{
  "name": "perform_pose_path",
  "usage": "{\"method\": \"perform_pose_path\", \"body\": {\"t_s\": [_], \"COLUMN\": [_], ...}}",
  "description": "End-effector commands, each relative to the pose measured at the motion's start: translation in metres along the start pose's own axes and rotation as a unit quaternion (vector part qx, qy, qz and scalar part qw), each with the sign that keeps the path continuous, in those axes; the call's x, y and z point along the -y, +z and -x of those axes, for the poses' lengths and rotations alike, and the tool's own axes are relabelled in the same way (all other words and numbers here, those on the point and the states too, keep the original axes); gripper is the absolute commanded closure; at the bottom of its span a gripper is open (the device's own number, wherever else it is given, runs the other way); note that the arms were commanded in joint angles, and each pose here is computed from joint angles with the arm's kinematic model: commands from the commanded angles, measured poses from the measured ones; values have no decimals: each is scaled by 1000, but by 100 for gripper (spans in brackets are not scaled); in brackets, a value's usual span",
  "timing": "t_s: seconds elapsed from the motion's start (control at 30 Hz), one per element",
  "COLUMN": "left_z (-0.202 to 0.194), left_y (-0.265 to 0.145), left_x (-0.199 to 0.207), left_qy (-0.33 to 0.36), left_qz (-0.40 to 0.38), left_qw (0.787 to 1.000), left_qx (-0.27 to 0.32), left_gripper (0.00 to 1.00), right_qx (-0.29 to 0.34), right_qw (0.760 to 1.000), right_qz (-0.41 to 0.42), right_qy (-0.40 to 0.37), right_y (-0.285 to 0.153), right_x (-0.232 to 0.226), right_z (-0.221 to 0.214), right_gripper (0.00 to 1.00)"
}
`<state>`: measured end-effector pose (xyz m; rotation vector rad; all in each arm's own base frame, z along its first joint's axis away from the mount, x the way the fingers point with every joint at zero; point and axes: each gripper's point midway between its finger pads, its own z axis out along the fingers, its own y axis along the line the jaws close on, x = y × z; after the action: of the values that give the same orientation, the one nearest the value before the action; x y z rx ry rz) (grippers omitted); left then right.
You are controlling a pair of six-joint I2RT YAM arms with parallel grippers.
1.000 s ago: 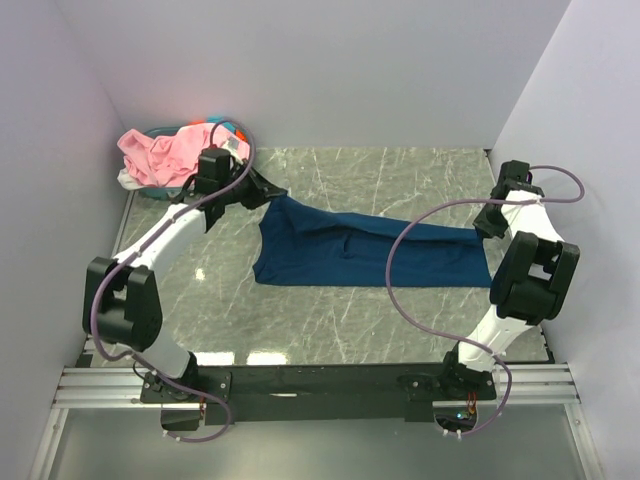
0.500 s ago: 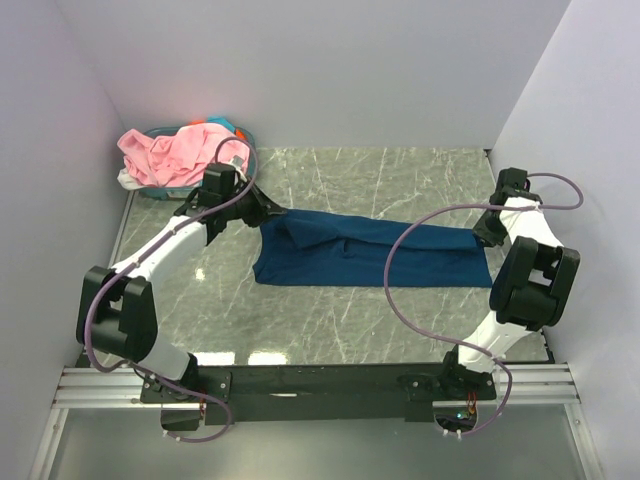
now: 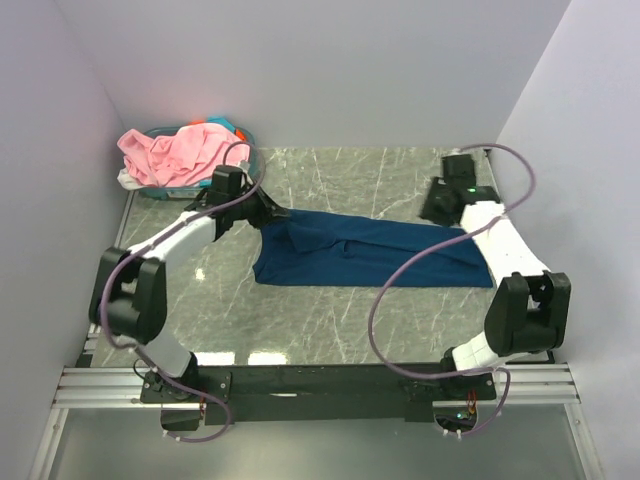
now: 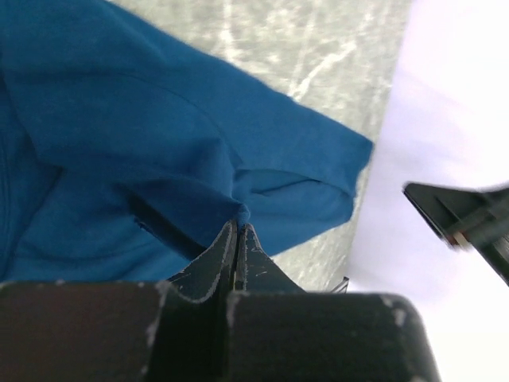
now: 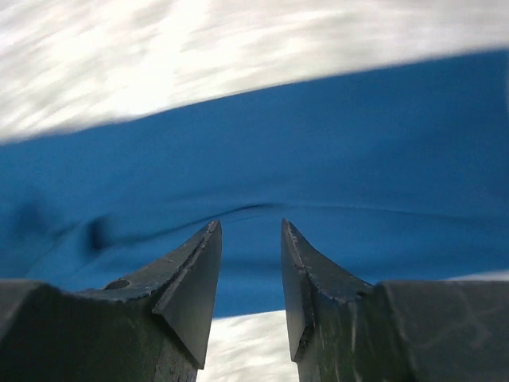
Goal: Fold and stack the t-shirts
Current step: Fold the tshirt
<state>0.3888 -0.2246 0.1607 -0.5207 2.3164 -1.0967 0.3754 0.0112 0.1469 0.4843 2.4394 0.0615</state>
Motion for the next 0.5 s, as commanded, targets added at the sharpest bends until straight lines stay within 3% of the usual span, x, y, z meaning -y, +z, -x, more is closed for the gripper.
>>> {"method": "perform_pose_path", "body": {"t_s": [0.0, 0.27, 0.47], "left_z": [16, 40, 48], "left_y": [14, 51, 51], "left_x": [15, -1, -23], "left_qy": [20, 19, 5], "left_qz": [-31, -20, 1], "left_qw": [999, 1000, 1000], "left_qx": [5, -6, 7], "left_gripper": [100, 100, 100], "right_qx": [-11, -81, -111], "right_qw": [990, 953, 931], "right_qz": [140, 273, 307], "right_qy": [-16, -100, -160], "right_y": [-14, -17, -18], "right_x": [-84, -209, -270], "right_z": [-21, -87, -138], "right_gripper": [57, 57, 57]}}
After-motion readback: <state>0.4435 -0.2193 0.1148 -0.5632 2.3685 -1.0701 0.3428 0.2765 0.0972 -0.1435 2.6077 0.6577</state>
